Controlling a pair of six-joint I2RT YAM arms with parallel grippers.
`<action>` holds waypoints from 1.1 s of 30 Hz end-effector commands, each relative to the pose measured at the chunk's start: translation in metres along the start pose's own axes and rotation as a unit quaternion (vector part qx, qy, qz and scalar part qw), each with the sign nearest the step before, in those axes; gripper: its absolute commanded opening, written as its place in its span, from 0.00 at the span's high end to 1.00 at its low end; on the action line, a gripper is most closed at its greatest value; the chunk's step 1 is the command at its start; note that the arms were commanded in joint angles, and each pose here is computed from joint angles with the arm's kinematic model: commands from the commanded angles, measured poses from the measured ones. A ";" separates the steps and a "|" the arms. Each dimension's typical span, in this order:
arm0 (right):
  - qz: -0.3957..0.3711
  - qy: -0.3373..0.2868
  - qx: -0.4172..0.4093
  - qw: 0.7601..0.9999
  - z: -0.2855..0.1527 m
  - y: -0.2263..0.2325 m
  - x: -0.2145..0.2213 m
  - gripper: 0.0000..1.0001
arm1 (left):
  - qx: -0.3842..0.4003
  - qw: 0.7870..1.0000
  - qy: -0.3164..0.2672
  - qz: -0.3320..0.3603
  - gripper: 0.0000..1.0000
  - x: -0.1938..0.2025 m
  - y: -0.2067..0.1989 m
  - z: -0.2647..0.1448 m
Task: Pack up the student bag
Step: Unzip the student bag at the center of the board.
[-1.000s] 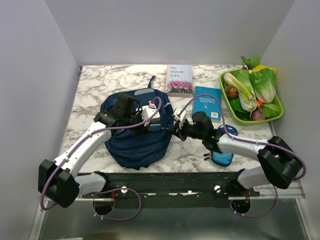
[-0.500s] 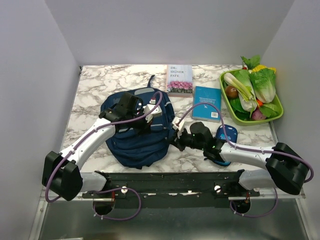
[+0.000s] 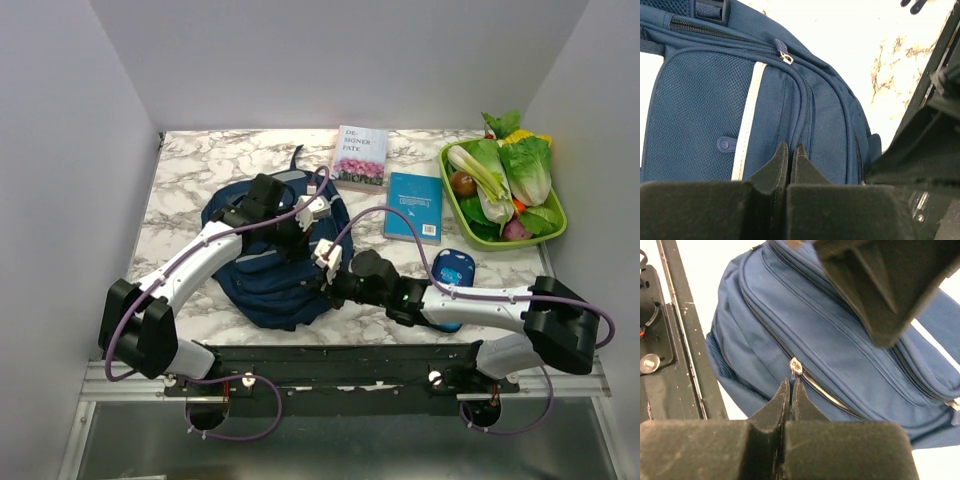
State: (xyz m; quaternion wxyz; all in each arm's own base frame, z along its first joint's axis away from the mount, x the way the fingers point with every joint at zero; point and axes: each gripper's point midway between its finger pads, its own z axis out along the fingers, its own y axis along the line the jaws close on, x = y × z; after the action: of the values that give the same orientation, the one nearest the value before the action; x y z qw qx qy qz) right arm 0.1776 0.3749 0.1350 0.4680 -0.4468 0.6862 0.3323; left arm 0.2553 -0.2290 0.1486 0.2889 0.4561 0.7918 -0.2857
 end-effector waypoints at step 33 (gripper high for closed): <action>-0.090 0.011 -0.069 0.993 0.116 0.065 -0.050 0.70 | -0.031 0.986 -0.145 -0.073 1.00 -0.146 0.037 -0.006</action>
State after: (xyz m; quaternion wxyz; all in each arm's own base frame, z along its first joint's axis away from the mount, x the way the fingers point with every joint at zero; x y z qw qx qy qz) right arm 0.2026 0.5020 0.1315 0.4649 -0.5279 0.6523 0.2823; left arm 0.3141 -0.2587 0.1742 0.2685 0.3167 0.8563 -0.3073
